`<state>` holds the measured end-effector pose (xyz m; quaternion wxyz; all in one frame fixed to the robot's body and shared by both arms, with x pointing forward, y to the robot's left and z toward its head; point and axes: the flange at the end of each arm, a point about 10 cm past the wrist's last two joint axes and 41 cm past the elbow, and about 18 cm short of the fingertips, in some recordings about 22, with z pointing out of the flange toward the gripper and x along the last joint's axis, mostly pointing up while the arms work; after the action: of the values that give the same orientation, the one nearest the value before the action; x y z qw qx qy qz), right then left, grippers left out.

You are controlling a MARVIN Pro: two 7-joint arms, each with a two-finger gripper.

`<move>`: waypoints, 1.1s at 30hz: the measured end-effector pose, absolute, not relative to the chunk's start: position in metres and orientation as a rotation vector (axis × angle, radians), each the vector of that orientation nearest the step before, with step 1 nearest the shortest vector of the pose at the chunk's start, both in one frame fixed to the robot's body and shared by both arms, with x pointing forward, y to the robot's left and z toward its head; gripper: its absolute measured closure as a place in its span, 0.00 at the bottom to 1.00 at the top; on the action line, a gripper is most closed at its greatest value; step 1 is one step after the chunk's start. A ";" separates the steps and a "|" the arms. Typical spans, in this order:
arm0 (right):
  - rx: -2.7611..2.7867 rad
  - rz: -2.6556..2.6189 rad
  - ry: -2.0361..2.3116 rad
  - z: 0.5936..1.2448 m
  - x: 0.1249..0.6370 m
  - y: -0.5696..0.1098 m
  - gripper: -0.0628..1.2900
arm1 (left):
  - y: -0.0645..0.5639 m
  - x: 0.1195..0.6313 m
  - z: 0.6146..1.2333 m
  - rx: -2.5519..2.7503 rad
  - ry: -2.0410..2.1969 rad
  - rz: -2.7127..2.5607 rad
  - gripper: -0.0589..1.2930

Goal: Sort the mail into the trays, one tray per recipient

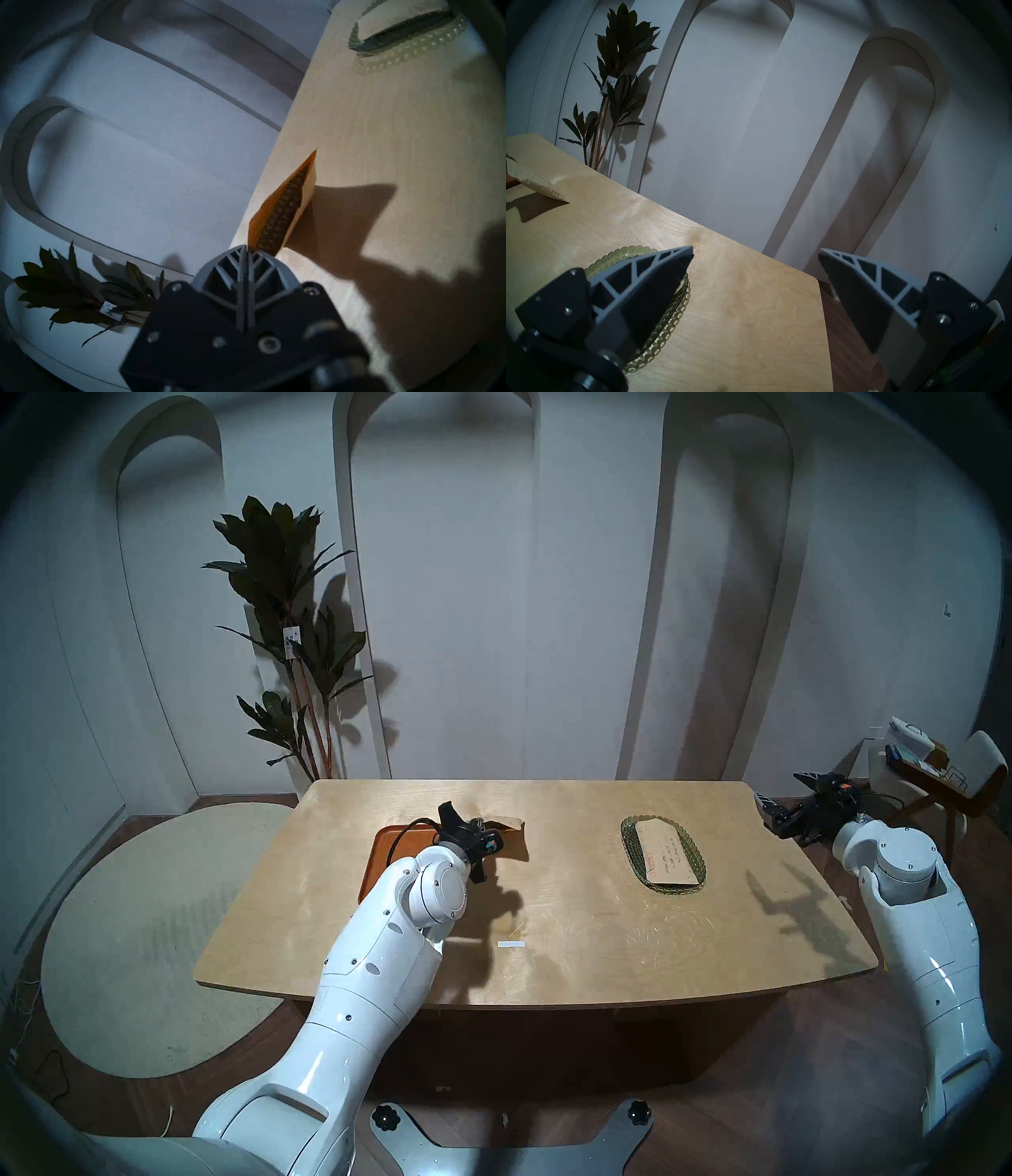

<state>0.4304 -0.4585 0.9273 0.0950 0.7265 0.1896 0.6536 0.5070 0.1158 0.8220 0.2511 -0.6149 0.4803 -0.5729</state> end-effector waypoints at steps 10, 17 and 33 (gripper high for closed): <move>2.154 1.938 0.562 0.927 0.430 -0.459 0.05 | 0.127 0.521 0.842 -1.611 1.186 -1.642 0.98; 2.154 1.938 0.562 0.927 0.430 -0.459 0.05 | 0.136 0.527 0.854 -1.579 1.108 -1.684 0.98; 2.154 1.938 0.562 0.927 0.430 -0.459 0.05 | 0.185 0.514 0.863 -1.608 0.903 -1.676 0.98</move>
<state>0.4304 -0.4586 0.9274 0.0950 0.7265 0.1896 0.6537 0.5135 0.1845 0.8631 0.3193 -0.6115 0.3435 -0.6373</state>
